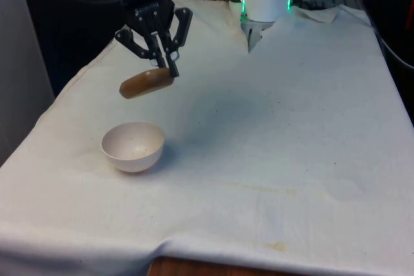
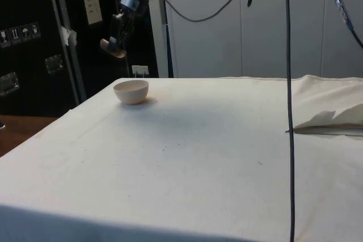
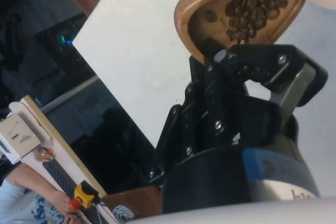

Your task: Pour the coffee beans from the cup into the bowl.

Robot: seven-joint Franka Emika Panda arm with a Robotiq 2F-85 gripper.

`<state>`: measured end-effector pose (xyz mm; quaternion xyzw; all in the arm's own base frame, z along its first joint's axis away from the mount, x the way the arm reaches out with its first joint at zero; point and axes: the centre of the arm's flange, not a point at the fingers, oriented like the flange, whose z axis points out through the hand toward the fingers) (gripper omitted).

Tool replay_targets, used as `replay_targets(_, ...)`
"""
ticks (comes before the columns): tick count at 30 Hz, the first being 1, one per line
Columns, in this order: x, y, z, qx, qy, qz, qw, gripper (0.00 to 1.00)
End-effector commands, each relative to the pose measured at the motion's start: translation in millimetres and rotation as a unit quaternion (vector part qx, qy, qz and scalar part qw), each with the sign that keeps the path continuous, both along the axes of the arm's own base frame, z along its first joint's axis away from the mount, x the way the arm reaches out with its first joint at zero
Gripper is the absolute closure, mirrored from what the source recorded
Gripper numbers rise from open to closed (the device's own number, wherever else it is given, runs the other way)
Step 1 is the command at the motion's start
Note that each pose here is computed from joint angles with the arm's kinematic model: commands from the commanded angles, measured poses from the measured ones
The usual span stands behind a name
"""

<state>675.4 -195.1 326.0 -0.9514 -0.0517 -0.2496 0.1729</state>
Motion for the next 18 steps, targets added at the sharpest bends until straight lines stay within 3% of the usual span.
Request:
replay_targets(1,0.2,-0.4,0.2,0.003,-0.002,-0.008,0.99996,1.0)
replay_targets(8,0.4,-0.7,1.1,0.017,0.003,-0.031,0.99936,1.0)
replay_targets(9,0.2,-0.3,0.3,0.015,0.006,-0.024,0.99958,1.0)
replay_targets(15,0.5,-1.3,0.9,0.03,0.006,-0.049,0.99835,1.0)
replay_targets(17,0.5,-1.3,0.9,0.031,0.006,-0.051,0.99821,1.0)
replay_targets(18,0.4,-0.2,0.6,0.03,0.009,-0.043,0.99857,1.0)
